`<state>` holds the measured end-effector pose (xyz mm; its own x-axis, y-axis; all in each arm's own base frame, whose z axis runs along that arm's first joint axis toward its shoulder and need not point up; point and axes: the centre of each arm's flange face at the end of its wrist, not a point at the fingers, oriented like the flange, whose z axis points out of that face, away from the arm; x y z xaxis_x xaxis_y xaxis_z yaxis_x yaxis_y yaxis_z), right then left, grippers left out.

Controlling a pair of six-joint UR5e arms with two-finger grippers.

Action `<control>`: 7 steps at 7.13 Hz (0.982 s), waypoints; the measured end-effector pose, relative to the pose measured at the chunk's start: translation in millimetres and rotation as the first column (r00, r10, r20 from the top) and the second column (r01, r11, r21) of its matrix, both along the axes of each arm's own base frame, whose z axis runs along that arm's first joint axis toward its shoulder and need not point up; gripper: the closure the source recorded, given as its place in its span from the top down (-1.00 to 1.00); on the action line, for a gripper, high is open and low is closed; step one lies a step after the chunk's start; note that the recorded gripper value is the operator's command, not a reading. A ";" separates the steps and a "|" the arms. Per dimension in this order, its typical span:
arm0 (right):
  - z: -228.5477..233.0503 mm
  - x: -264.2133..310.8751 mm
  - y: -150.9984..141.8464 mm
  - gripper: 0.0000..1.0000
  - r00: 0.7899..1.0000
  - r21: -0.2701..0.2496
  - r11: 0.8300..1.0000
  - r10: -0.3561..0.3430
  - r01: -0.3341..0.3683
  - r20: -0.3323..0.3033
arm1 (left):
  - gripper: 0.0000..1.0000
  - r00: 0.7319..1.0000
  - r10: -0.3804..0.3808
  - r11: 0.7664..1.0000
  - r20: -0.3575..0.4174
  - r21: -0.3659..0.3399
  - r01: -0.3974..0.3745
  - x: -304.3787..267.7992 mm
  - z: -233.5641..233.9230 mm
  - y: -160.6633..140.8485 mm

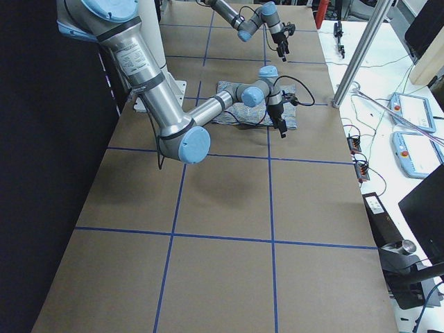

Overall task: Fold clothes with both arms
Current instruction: 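Move both grippers down to the shirt's edge nearest the robot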

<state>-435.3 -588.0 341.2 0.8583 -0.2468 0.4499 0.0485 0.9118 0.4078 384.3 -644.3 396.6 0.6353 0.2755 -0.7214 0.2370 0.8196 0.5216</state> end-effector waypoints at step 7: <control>-76.3 -18.2 243.9 1.00 0.805 -0.306 0.917 0.377 -0.255 0.458 | 1.00 0.913 -0.092 0.942 -0.398 -0.332 -0.050 91.6 -67.2 256.2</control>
